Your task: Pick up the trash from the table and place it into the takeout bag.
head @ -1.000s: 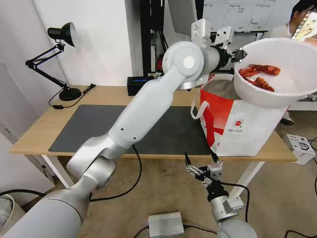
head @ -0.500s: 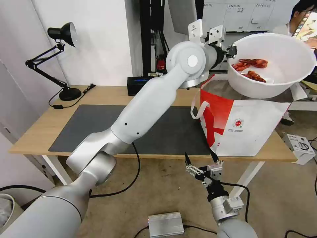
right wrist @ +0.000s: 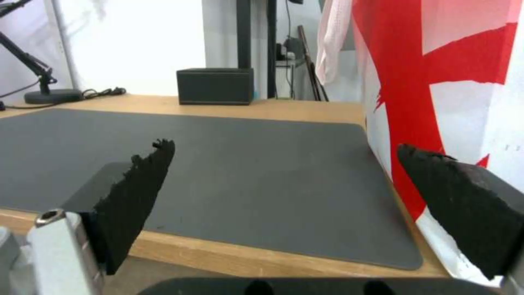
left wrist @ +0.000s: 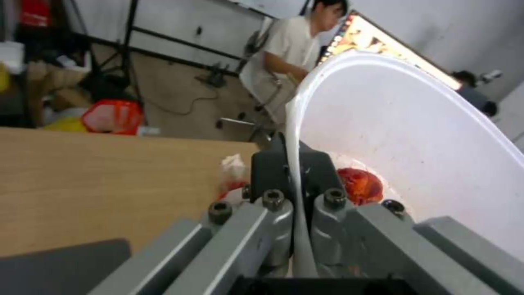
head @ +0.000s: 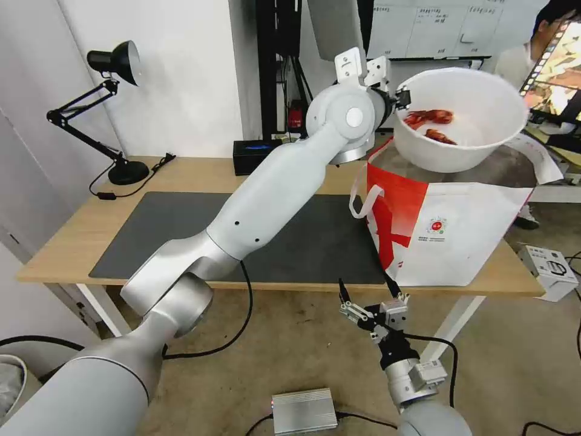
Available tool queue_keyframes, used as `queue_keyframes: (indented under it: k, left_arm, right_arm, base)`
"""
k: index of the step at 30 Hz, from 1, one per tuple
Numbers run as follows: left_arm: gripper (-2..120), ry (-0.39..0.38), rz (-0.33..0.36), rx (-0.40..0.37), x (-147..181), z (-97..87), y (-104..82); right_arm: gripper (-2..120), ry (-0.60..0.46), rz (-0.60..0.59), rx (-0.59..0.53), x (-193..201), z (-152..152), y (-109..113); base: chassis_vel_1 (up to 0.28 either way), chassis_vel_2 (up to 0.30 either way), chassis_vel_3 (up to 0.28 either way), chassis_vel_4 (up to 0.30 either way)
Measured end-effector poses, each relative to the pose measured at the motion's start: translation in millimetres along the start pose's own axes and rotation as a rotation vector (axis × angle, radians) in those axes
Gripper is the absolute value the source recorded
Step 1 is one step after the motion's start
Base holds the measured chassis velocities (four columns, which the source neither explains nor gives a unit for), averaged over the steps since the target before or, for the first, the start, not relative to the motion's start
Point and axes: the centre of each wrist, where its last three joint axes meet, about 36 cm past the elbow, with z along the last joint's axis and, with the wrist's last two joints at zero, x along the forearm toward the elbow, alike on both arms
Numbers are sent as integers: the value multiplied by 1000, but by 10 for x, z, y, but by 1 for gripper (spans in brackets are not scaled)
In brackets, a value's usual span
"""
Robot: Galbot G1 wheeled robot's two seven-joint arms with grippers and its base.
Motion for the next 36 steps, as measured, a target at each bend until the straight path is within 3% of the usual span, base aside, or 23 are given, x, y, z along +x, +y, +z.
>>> queue_keyframes:
  k: [13, 22, 29, 30, 36]
  left_arm:
    - [0, 21, -75, -71, -40, 312, -57]
    - [0, 38, -96, -130, -17, 398, -139]
    - [15, 40, -102, -152, -18, 419, -173]
    - [25, 45, -102, -157, -19, 440, -177]
    - [45, 51, -99, -158, -21, 471, -172]
  right_arm:
    - [100, 0, 0, 0, 0, 0, 0]
    - [100, 0, 0, 0, 0, 0, 0]
    - [100, 0, 0, 0, 0, 0, 0]
    - [100, 0, 0, 0, 0, 0, 0]
    - [100, 0, 0, 0, 0, 0, 0]
  base:
    - [0, 0, 0, 0]
    - [0, 0, 0, 0]
    - [0, 0, 0, 0]
    - [0, 0, 0, 0]
    - [0, 0, 0, 0]
